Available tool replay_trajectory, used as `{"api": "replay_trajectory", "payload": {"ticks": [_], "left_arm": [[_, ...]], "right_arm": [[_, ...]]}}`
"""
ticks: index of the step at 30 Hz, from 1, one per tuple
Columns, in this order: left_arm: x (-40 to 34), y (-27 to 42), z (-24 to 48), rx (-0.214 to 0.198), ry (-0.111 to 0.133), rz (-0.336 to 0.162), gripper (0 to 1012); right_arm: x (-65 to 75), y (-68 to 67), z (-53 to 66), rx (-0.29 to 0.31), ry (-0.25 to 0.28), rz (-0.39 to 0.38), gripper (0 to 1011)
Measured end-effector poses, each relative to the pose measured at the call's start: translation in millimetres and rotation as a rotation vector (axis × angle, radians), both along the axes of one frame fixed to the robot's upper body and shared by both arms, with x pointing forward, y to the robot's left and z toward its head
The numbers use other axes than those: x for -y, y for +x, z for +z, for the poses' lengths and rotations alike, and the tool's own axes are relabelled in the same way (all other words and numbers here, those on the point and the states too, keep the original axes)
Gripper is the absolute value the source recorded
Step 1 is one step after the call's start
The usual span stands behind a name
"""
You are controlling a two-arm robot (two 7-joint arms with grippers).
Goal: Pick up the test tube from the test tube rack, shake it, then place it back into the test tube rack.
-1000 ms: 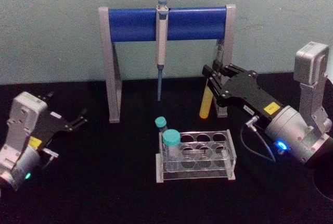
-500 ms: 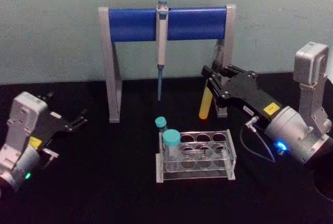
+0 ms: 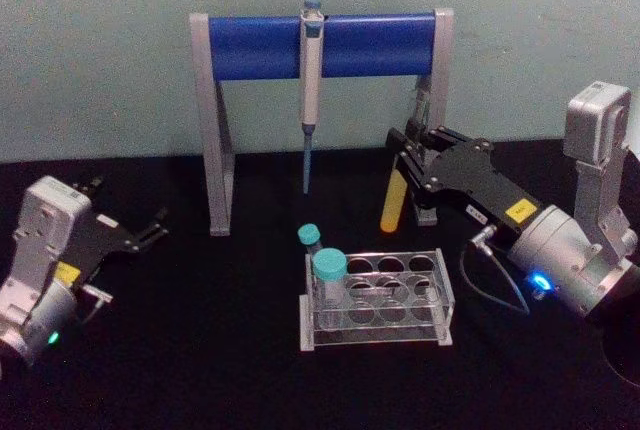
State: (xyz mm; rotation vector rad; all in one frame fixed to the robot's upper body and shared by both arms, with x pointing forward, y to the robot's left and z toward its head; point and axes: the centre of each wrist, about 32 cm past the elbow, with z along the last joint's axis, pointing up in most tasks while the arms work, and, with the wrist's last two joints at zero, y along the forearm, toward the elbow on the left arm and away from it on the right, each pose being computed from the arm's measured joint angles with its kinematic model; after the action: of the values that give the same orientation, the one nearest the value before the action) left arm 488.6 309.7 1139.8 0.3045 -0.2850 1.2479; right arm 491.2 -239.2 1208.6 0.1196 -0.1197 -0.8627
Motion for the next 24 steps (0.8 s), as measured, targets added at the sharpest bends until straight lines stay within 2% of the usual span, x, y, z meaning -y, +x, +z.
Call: {"api": "replay_trajectory", "payload": {"ticks": [10, 16, 24], "left_arm": [[0.0, 0.0, 0.0, 0.000, 0.000, 0.000, 1001], [0.0, 0.0, 0.0, 0.000, 0.000, 0.000, 1001], [0.0, 0.0, 0.0, 0.000, 0.000, 0.000, 1001]], "right_arm": [[2.8, -7.2, -2.1, -0.025, 0.018, 0.058, 233], [6.6, -14.5, -5.6, -0.037, 0.003, 0.131, 232], [6.9, -19.9, -10.3, -0.053, -0.009, 0.174, 233]]}}
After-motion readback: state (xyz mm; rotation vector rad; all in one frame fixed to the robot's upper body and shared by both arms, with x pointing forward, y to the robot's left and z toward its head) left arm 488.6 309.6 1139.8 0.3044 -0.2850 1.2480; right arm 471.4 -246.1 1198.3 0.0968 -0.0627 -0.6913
